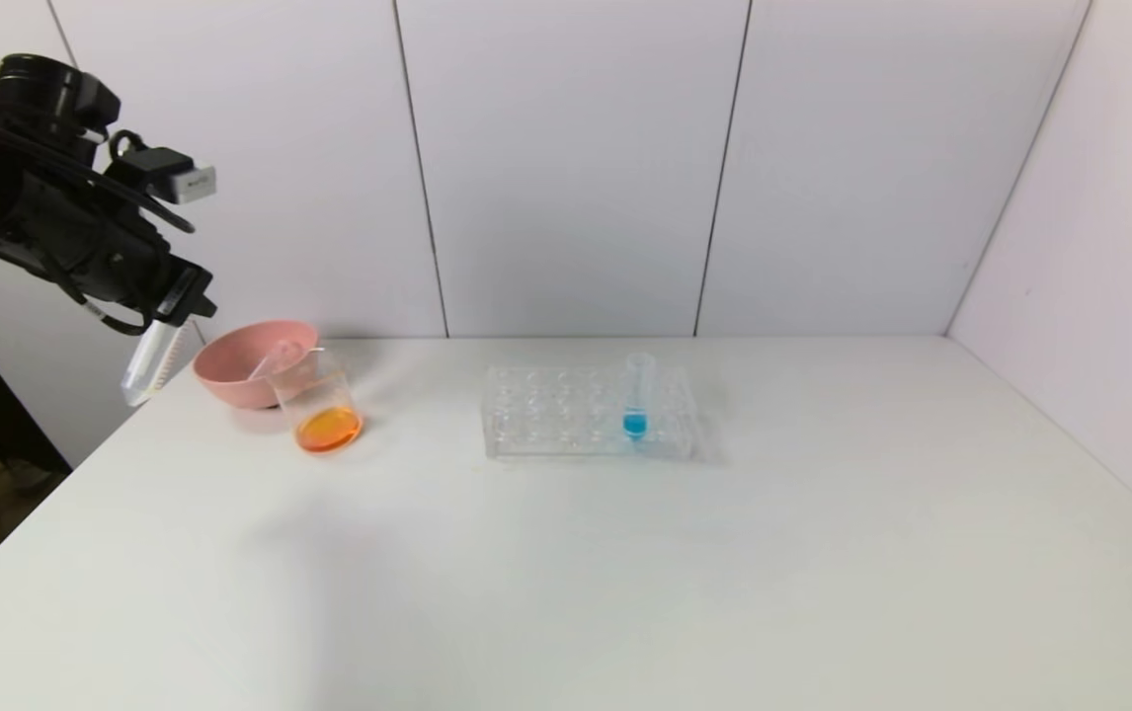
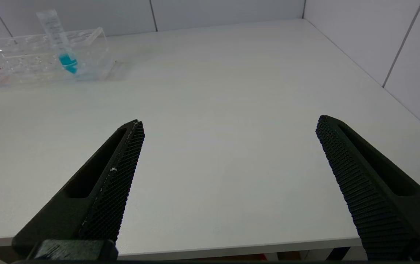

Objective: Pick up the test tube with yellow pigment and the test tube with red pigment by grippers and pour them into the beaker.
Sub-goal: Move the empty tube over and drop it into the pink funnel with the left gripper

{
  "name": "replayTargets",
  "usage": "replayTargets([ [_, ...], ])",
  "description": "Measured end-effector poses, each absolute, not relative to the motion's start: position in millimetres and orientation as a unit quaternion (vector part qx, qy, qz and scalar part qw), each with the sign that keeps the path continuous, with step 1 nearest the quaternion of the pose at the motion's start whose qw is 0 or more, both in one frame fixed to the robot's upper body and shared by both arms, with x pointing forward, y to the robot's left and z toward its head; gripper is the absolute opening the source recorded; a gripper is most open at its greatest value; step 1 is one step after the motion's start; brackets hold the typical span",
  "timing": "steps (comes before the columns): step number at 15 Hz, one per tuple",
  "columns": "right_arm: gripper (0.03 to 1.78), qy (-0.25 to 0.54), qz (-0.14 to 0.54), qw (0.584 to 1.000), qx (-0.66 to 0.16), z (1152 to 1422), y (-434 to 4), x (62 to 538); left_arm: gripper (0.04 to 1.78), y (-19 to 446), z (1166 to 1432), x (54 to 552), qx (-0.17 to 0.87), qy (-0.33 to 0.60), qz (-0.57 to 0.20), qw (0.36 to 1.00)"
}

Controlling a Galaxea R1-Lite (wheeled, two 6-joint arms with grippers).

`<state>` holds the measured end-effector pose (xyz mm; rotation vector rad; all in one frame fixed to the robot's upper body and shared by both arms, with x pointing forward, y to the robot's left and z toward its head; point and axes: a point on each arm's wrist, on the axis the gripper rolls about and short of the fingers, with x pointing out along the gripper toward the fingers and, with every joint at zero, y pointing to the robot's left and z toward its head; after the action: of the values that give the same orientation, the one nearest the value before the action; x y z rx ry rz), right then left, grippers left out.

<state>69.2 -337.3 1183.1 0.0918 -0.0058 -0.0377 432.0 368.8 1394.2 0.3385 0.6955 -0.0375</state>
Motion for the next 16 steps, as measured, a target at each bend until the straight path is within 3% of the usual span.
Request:
replayTargets([
  [4, 1.71, -0.003, -0.019, 0.999, 0.046, 1183.1, -337.4, 69.2, 0.45, 382.5, 1367.4, 408.4, 0.089, 0.270, 0.026, 0.958],
  [8, 1.71, -0.003, -0.019, 0.999, 0.046, 1183.1, -337.4, 69.2, 0.45, 388.0, 1352.2, 399.9, 0.046, 0.115, 0.094, 0.988],
  [11, 1.71, -0.003, -0.019, 0.999, 0.046, 1183.1, -337.3, 69.2, 0.45, 394.0, 1340.3, 425.8, 0.024, 0.021, 0.150, 0.988],
  [16, 1.71, -0.003, -0.019, 0.999, 0.046, 1183.1, -337.4, 69.2, 0.45, 389.8, 1307.2, 493.3, 0.007, -0.022, 0.206, 0.978],
])
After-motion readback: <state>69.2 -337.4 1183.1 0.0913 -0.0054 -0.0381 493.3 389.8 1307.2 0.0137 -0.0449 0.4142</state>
